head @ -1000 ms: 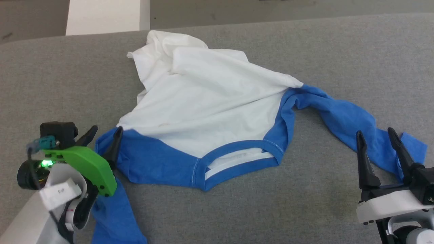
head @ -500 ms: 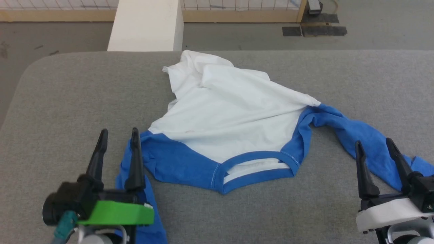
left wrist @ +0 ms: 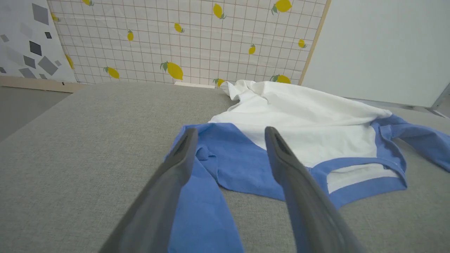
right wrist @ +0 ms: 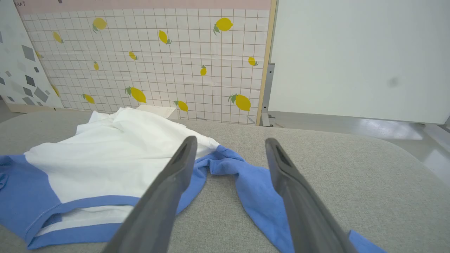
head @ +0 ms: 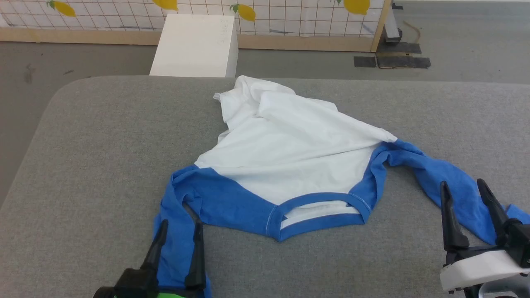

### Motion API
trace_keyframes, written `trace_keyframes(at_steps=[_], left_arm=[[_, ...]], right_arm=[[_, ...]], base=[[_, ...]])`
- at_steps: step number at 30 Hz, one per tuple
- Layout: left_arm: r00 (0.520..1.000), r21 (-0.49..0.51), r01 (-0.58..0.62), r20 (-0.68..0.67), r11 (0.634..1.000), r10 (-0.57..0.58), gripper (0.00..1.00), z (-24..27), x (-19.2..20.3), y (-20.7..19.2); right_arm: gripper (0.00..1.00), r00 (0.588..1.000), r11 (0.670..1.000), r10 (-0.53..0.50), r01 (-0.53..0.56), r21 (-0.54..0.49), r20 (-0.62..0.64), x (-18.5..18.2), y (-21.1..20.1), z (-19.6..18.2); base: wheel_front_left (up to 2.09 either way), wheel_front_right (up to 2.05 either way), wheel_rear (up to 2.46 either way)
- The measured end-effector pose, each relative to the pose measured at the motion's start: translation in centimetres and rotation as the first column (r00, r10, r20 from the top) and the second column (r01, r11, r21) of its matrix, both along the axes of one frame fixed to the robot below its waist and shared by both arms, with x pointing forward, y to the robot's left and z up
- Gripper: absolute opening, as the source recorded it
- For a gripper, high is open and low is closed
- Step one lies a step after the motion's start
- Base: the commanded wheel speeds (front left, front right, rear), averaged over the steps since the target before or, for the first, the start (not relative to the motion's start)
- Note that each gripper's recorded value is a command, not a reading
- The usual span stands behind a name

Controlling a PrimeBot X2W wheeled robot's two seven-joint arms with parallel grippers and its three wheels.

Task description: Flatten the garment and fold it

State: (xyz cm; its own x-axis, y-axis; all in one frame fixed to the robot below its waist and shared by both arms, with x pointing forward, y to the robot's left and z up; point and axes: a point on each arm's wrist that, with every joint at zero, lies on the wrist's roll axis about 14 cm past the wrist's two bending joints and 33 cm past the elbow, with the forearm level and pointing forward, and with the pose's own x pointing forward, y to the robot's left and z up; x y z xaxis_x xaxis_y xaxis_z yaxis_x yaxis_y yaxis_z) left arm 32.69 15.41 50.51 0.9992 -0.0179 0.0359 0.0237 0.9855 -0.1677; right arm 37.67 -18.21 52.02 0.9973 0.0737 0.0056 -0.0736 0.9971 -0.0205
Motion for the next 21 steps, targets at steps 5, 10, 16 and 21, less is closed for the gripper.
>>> trace_keyframes(at_steps=[5,10,16,21], left_arm=[[0.991,0.073,0.13,-0.045,0.989,-0.127,1.0,-0.6,1.2,-1.4],[0.945,0.129,0.295,-0.187,0.947,-0.269,1.0,-1.9,3.4,-3.5],[0.813,0.118,0.455,-0.458,0.883,-0.358,1.0,-6.6,3.7,-5.6],[0.754,0.159,0.517,-0.55,0.841,-0.359,1.0,-8.9,4.7,-5.6]], right_arm=[[1.0,1.0,1.0,0.002,-0.002,0.007,-0.004,0.1,0.1,-0.2],[1.0,1.0,1.0,0.005,-0.005,0.018,-0.02,0.2,0.2,-0.8],[1.0,0.999,1.0,-0.006,0.008,0.026,-0.053,0.3,-0.2,-1.9],[1.0,0.997,0.999,-0.027,0.029,0.023,-0.069,0.7,-0.8,-2.7]], base=[[0.0,0.0,0.0],[0.0,0.0,0.0],[0.0,0.0,0.0],[0.0,0.0,0.0]])
